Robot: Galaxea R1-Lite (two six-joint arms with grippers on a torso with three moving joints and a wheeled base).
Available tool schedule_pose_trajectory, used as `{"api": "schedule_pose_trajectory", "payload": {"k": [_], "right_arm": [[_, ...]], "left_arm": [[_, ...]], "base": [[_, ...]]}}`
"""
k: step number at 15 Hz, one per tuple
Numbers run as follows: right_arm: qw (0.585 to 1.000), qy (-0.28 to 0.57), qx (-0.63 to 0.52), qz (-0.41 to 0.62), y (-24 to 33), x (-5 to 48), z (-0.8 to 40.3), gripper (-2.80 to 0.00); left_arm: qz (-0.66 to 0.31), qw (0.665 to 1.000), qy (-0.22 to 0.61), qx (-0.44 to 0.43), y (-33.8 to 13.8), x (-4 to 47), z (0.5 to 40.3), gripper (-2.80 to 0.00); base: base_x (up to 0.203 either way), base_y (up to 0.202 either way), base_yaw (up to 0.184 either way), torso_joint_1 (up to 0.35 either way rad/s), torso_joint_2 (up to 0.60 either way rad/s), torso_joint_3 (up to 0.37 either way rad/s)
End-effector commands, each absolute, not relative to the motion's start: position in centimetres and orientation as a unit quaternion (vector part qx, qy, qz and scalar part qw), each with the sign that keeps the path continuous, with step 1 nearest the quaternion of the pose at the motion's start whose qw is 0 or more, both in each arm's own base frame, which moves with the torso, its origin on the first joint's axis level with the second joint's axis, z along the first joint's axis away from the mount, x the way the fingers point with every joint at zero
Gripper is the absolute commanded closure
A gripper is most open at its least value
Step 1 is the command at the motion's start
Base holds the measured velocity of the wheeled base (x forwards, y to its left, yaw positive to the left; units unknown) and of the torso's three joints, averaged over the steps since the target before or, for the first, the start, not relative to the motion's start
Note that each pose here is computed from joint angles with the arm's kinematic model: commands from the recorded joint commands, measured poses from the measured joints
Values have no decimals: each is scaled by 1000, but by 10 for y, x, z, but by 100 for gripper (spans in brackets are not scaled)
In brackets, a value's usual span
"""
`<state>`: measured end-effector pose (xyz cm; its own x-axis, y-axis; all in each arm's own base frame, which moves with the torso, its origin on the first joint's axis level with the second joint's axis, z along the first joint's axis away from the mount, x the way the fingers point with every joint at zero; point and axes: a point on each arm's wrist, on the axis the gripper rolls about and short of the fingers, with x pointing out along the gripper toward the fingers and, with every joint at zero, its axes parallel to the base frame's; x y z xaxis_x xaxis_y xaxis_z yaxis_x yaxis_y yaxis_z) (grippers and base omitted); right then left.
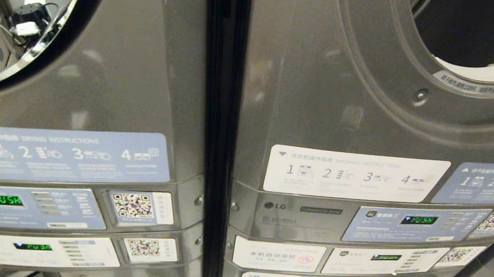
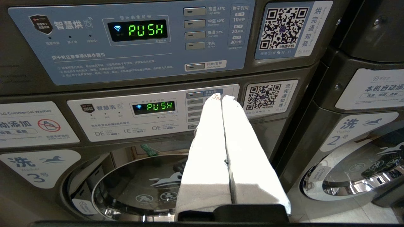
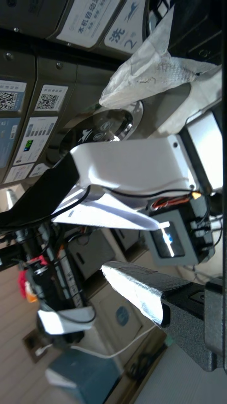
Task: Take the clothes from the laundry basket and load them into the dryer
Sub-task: Open the dryer
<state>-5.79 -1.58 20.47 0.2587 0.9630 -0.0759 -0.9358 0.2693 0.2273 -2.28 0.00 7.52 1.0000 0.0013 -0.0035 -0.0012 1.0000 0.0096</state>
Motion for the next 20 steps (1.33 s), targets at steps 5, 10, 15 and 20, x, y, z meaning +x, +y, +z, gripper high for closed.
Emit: {"api": "schedule_pose_trajectory", "payload": {"k": [5,10,15,20], "right_arm": [[830,152,57,533,-10,-42,174,-280],[939,149,26,310,-6,-16,135,-280],[974,58,-44,215,-1,2,94,-280],[992,20,-41,119,-5,5,102,-280]], "left_arm": [[1,1000,2,5,0,-23,75,0],[1,1000,2,5,0,-23,75,0],[1,1000,2,5,0,-23,75,0],[1,1000,2,5,0,-23,75,0]], "base": [[0,0,0,0,0,0],[0,0,0,0,0,0],[0,0,0,0,0,0],[0,0,0,0,0,0]]}}
